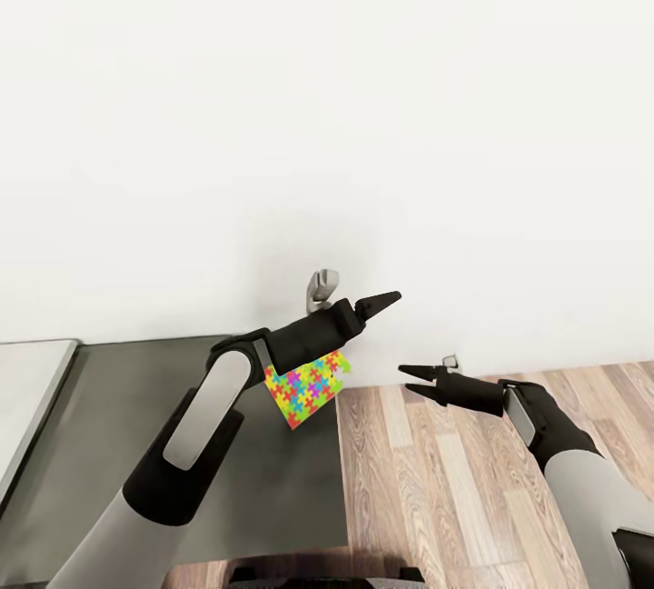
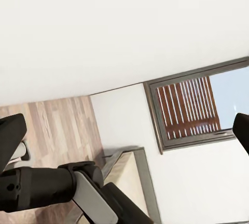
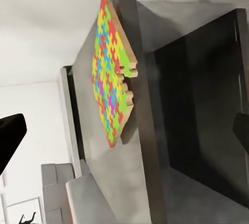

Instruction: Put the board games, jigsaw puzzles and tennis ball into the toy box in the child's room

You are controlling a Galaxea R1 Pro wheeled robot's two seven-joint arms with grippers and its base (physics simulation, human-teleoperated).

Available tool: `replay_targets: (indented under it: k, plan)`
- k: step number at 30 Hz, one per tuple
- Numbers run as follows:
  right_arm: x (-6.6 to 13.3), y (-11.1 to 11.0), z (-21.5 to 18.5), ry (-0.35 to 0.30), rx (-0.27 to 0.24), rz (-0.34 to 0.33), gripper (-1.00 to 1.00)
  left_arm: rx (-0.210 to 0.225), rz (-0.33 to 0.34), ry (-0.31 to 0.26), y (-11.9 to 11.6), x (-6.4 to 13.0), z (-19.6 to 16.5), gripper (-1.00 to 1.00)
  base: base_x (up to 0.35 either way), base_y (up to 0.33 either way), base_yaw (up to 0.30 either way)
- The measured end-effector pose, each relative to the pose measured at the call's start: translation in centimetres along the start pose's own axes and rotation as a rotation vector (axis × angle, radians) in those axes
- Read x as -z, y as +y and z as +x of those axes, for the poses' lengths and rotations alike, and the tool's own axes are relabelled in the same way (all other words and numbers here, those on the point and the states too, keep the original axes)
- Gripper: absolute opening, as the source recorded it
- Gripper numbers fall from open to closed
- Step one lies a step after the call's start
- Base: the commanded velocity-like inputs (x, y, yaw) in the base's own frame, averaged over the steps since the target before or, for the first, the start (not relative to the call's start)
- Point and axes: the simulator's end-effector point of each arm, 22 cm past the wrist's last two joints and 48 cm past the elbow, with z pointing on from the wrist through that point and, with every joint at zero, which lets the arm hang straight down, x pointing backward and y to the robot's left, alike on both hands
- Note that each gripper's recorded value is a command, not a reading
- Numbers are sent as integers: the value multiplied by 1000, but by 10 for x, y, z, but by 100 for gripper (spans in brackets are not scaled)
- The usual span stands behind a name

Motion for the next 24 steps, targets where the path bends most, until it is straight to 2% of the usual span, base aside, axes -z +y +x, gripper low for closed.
replay_targets:
  k: [8, 16, 24]
  plan:
    - [-4, -2, -12, -2, 7, 19, 100, 11, -5, 3, 7, -1, 2, 100, 0, 0, 0]
    - [-12, -25, -24, -4, -20, 132, 100, 23, -11, 6, 14, -2, 3, 100, 0, 0, 0]
    - [-18, -32, -34, -7, -26, 166, 100, 34, -17, 8, 22, -3, 5, 100, 0, 0, 0]
